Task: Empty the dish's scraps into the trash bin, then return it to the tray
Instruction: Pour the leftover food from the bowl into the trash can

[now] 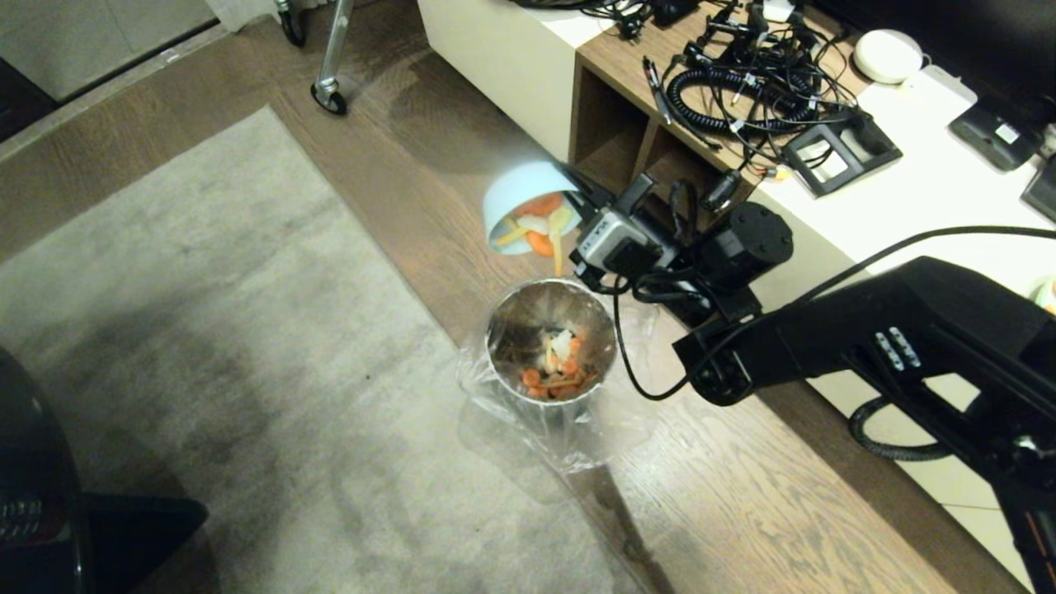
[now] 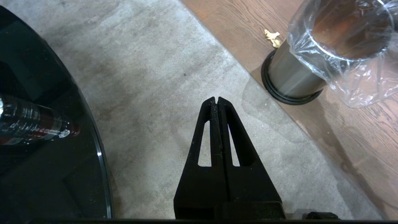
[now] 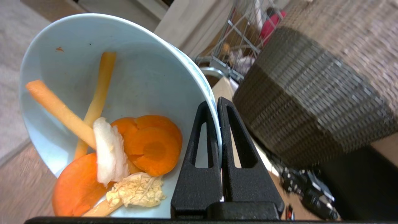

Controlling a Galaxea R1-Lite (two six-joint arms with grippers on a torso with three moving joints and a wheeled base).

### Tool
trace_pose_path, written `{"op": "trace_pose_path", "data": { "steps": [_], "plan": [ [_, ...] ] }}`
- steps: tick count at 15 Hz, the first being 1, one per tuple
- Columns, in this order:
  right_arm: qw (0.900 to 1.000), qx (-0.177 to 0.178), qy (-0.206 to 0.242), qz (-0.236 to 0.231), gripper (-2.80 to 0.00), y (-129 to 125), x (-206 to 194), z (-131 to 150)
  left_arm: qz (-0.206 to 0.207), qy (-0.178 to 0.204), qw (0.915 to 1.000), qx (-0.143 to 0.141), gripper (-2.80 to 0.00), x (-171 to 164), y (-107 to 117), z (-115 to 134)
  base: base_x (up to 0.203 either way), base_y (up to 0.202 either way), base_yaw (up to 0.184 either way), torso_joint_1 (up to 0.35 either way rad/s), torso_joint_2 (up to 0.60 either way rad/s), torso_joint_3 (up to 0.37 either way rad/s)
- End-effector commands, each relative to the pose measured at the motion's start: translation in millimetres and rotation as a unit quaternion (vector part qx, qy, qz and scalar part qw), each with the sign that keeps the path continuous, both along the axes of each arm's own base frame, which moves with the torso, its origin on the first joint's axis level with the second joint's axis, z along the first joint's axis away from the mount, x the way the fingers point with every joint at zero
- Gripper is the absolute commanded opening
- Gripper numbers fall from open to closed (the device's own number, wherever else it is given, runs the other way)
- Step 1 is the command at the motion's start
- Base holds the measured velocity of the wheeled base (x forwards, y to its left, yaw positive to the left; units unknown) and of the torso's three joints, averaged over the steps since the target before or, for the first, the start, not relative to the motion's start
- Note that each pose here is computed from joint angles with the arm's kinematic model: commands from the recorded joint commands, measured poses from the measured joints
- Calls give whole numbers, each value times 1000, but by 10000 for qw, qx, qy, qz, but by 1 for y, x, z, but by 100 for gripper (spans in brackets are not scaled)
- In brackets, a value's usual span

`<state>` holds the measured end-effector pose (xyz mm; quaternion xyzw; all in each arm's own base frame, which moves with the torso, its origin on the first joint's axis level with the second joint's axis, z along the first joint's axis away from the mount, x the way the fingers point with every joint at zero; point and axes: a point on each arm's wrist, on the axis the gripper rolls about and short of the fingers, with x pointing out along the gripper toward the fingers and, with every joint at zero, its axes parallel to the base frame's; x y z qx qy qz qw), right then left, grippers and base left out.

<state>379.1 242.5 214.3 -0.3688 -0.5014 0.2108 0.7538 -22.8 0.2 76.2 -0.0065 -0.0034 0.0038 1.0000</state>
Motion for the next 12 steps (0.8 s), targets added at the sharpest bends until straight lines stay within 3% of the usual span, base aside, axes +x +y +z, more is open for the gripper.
{"op": "trace_pose_path", "data": {
  "steps": [1, 12],
  "plan": [
    [9992, 178, -350, 76, -280, 2, -10, 15, 0, -4, 10000, -4, -280, 0, 0, 0, 0, 0, 0, 0, 0, 0],
    [9983, 267, -504, 92, -280, -1, -15, 28, 0, -4, 10000, -4, -280, 0, 0, 0, 0, 0, 0, 0, 0, 0]
  ]
}}
